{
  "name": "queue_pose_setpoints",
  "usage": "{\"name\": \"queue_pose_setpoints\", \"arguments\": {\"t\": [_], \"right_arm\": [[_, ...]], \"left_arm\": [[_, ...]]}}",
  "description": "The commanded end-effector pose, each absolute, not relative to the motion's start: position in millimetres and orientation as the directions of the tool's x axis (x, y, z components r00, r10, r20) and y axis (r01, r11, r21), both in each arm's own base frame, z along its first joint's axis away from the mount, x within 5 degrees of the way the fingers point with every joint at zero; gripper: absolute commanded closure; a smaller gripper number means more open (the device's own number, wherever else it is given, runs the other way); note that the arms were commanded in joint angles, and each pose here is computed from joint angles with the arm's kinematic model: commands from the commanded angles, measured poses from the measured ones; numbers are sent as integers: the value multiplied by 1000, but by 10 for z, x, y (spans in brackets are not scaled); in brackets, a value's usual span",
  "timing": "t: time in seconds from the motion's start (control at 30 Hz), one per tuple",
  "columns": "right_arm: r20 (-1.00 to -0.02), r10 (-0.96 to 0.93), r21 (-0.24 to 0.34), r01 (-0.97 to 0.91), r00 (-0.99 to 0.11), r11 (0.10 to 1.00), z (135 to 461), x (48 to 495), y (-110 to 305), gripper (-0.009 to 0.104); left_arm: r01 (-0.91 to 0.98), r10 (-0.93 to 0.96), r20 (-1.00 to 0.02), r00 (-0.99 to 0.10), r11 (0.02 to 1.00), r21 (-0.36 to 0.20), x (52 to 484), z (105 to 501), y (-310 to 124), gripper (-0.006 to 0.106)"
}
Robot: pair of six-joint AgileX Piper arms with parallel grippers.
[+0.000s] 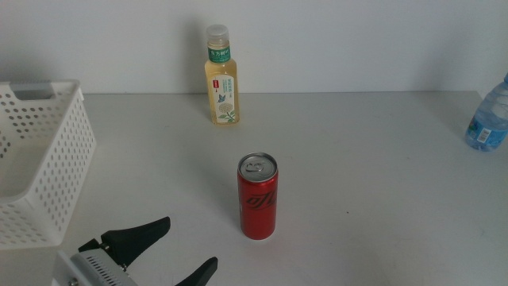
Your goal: Use arms to grab the bottles and put them into the dustbin to the left of the table.
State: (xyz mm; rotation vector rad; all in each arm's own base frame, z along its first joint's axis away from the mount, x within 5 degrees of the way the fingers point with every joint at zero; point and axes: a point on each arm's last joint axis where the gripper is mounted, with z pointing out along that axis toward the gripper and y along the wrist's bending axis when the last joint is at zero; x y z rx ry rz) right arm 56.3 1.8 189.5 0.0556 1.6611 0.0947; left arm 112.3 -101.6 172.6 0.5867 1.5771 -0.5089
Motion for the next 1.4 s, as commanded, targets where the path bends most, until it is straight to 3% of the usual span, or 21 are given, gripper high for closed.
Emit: {"name": "queue_pose_setpoints", "arguments": {"t": [0.0, 0.3, 0.47, 1.37], "right_arm": [[-997, 69, 69, -23, 15, 997, 2009, 545, 12, 20], [-997, 69, 69, -23, 15, 997, 2009, 545, 12, 20], [-997, 69, 69, -23, 15, 997, 2009, 545, 12, 20], [-997, 69, 69, -23, 15, 997, 2009, 545, 12, 20]], "left_arm": [[638, -4, -1000, 5, 770, 0, 1104, 1804, -1001, 7], [637, 12, -1000, -19, 771, -3, 1172, 1785, -1072, 7], [635, 20, -997, -74, 772, -31, 1334, 1701, -1240, 7], [598, -38, -998, -41, 799, -56, 2026, 1608, -1730, 7]]}}
